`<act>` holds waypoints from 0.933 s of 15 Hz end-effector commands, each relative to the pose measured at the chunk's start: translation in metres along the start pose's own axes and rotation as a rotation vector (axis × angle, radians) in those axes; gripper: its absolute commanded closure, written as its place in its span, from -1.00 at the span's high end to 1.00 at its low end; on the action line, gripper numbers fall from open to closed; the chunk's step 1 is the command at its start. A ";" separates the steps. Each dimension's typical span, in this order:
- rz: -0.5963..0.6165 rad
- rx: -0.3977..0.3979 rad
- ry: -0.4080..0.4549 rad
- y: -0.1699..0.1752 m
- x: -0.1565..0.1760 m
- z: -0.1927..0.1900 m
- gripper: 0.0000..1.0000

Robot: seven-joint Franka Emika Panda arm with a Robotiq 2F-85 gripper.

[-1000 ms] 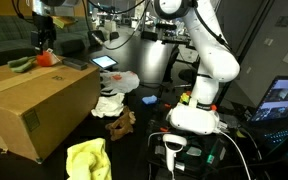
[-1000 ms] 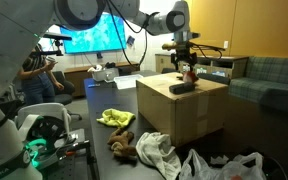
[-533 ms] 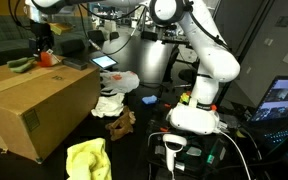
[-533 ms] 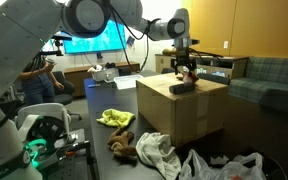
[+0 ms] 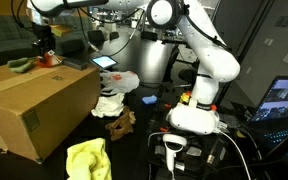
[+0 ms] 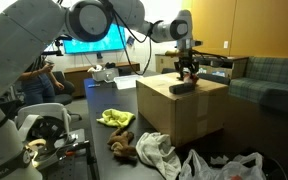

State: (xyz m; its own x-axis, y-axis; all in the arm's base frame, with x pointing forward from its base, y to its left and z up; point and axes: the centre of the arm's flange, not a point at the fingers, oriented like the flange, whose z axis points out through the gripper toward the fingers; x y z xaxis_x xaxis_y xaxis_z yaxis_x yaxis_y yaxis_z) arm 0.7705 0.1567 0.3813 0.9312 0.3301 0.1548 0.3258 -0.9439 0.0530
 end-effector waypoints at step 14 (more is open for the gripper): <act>-0.003 -0.017 0.051 0.010 -0.020 -0.043 -0.91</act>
State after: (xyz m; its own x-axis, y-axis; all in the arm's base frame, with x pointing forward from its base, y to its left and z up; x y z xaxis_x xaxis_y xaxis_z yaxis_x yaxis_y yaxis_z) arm 0.7713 0.1510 0.4012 0.9291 0.3270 0.1730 0.3203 -0.9450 0.0660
